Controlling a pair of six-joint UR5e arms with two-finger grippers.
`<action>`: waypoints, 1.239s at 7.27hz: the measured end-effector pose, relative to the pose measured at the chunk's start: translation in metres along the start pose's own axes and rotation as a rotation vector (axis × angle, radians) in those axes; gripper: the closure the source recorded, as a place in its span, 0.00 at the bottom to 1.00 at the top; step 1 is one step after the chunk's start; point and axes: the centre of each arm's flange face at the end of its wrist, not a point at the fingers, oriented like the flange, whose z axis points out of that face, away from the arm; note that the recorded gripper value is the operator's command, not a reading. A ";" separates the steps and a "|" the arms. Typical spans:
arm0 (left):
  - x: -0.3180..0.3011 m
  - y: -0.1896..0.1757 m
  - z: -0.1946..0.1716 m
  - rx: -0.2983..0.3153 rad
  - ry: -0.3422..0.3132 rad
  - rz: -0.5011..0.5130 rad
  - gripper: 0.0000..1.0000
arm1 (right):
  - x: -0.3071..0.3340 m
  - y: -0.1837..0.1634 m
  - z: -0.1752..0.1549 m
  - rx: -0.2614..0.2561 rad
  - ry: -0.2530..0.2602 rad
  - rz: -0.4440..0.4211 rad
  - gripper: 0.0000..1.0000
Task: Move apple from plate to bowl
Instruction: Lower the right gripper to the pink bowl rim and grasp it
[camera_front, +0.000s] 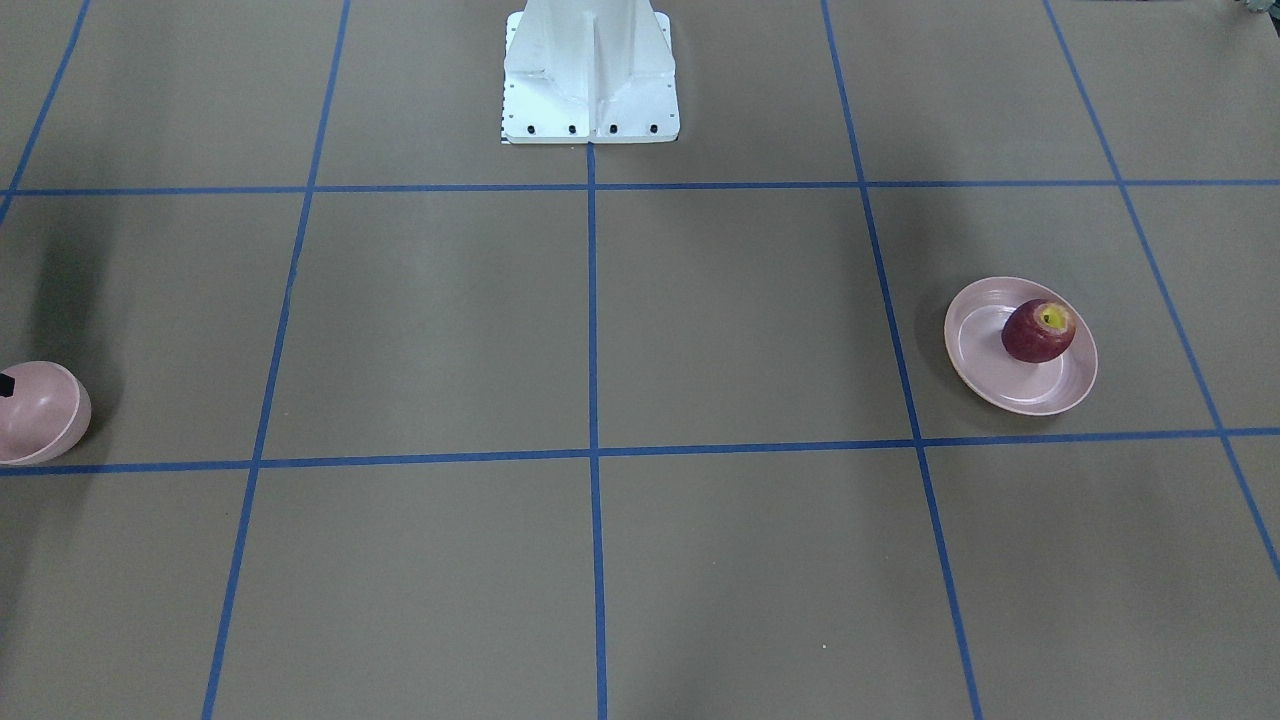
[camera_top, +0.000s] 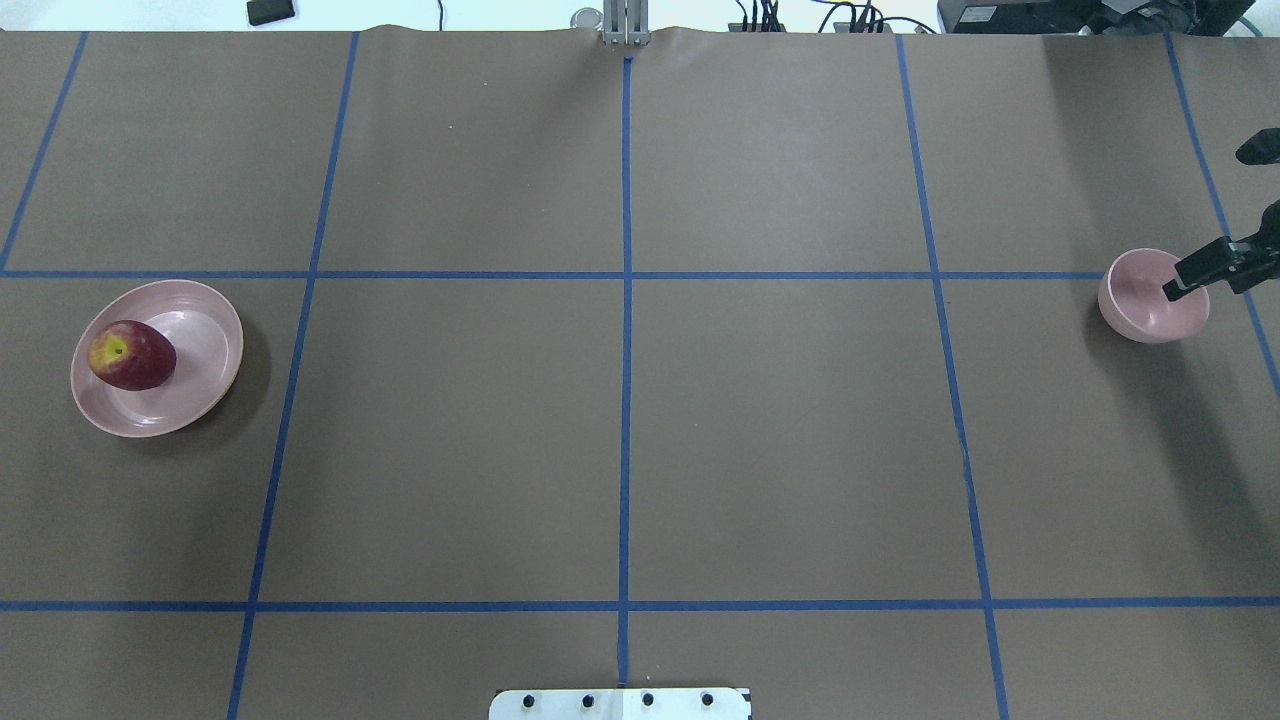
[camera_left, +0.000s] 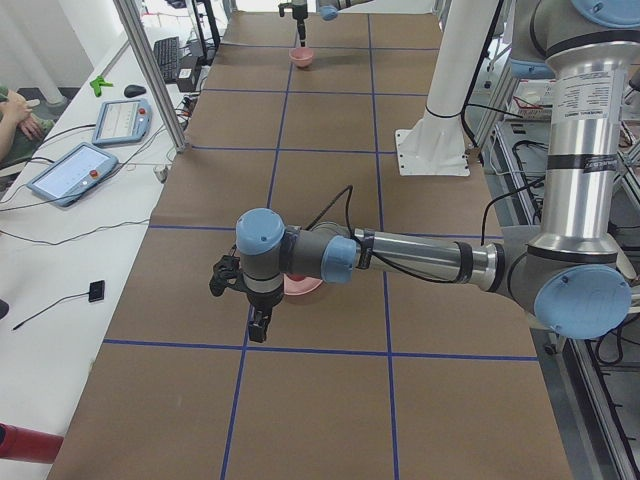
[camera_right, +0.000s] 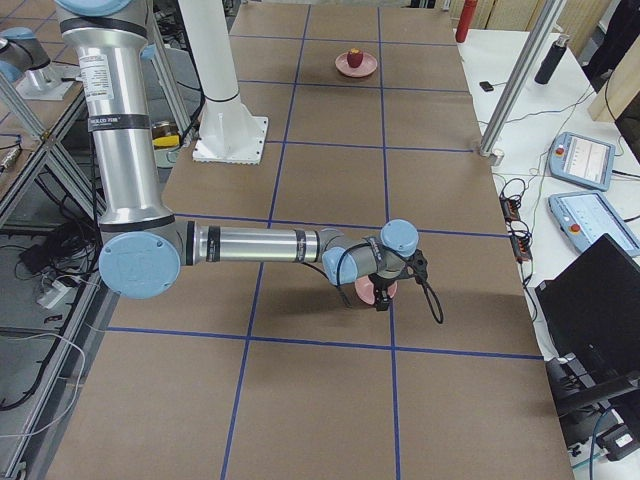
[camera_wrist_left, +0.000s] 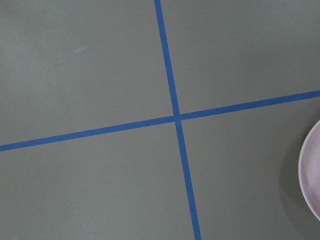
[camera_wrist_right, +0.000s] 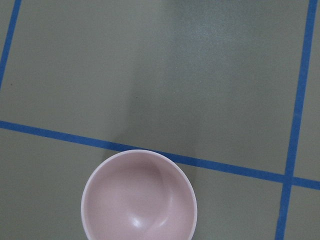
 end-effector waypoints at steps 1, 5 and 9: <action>0.000 -0.001 0.000 0.001 0.000 0.000 0.01 | 0.002 -0.001 0.006 -0.011 0.003 0.003 0.00; 0.002 -0.002 -0.002 0.005 0.000 0.003 0.01 | 0.014 -0.003 0.019 -0.030 0.027 0.025 1.00; 0.005 -0.005 -0.006 0.013 -0.001 0.008 0.01 | 0.003 -0.012 0.007 -0.011 0.005 0.015 1.00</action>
